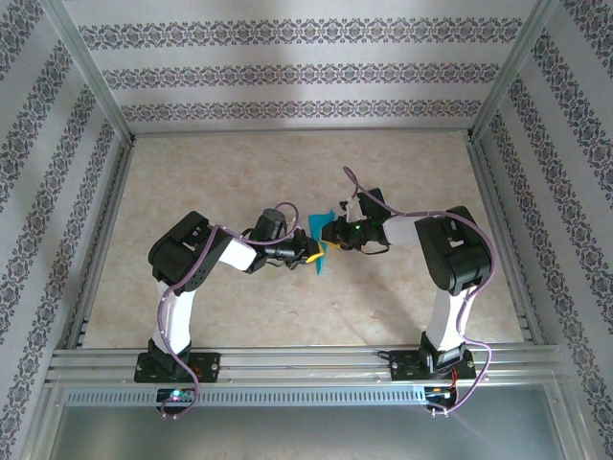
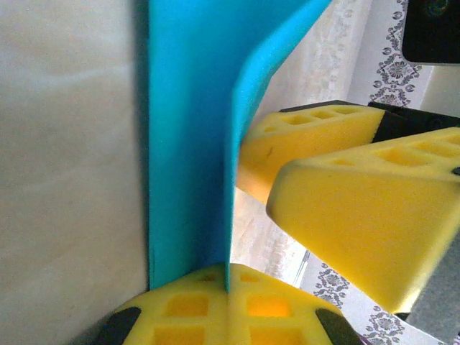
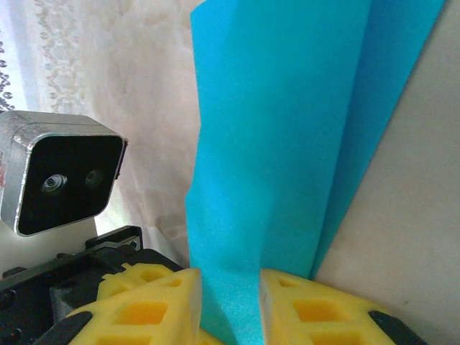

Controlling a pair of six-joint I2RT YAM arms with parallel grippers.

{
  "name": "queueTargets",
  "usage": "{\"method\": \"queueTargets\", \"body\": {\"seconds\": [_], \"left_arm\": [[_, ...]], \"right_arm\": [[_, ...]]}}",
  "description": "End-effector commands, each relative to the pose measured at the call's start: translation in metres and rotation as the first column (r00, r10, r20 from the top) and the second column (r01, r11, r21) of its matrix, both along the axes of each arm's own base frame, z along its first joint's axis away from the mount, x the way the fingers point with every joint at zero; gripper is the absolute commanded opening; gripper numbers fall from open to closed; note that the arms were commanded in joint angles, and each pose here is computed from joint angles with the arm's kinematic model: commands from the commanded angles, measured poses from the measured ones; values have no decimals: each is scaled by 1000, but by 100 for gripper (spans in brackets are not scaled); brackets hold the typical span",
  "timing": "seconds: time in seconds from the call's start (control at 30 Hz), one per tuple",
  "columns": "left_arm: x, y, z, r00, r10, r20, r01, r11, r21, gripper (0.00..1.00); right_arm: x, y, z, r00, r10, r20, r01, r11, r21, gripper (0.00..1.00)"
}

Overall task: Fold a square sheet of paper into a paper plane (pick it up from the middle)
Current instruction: Fold the wing for the fifth time at the center of the table.

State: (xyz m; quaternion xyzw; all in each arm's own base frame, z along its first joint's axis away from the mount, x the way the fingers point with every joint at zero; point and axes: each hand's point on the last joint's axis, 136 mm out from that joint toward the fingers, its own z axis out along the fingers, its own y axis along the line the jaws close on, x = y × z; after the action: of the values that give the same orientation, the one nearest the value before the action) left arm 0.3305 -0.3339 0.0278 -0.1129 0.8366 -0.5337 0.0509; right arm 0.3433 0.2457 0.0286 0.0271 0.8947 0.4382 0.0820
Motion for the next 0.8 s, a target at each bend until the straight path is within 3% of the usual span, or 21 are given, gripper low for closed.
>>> {"method": "queueTargets", "body": {"seconds": [0.0, 0.77], "left_arm": [[0, 21, -33, 995, 66, -76, -60, 995, 82, 0], [-9, 28, -11, 997, 61, -48, -55, 992, 117, 14]], "right_arm": [[0, 3, -9, 1000, 15, -5, -15, 999, -48, 29], [-5, -11, -34, 994, -35, -100, 9, 970, -242, 31]]}}
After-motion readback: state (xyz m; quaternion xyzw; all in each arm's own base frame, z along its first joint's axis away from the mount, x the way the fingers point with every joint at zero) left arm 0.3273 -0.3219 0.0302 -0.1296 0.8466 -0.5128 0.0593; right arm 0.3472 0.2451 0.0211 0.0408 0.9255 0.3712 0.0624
